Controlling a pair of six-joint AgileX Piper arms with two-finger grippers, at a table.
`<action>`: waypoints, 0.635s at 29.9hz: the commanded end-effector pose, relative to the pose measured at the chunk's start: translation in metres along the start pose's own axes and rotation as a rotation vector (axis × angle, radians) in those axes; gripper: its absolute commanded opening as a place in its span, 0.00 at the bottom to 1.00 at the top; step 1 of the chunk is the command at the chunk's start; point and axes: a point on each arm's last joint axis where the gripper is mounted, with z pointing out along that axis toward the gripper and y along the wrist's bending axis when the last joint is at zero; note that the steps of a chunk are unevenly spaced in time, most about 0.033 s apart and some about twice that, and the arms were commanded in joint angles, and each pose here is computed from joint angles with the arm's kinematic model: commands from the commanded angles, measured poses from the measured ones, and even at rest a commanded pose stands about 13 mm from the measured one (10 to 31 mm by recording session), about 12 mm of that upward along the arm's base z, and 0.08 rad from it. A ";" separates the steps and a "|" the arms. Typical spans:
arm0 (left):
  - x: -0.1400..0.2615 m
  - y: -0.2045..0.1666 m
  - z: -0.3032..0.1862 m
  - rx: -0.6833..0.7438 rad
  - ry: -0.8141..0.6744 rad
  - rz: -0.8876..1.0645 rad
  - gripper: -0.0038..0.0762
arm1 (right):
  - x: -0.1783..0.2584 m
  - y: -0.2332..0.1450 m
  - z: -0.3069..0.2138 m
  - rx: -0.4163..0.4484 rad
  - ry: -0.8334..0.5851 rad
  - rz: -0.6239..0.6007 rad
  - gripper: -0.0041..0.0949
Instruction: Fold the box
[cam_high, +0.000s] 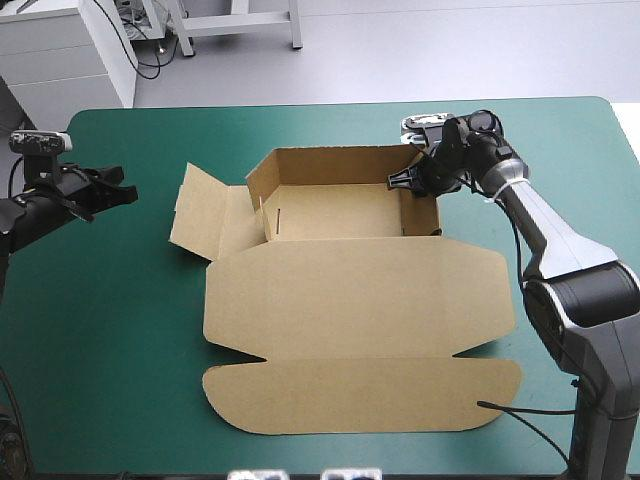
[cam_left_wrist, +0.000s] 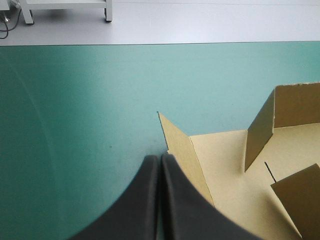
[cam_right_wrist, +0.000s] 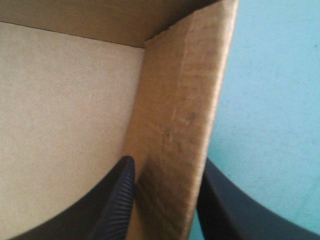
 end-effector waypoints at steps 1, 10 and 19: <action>-0.016 -0.005 -0.011 -0.009 -0.083 -0.014 0.04 | -0.015 -0.001 -0.042 0.004 -0.123 -0.014 0.65; -0.015 -0.006 -0.011 0.004 -0.077 -0.014 0.04 | -0.016 0.001 -0.080 0.000 -0.028 0.056 0.71; -0.013 -0.011 -0.011 0.058 -0.048 -0.012 0.04 | -0.012 0.015 -0.123 -0.132 -0.104 0.124 0.71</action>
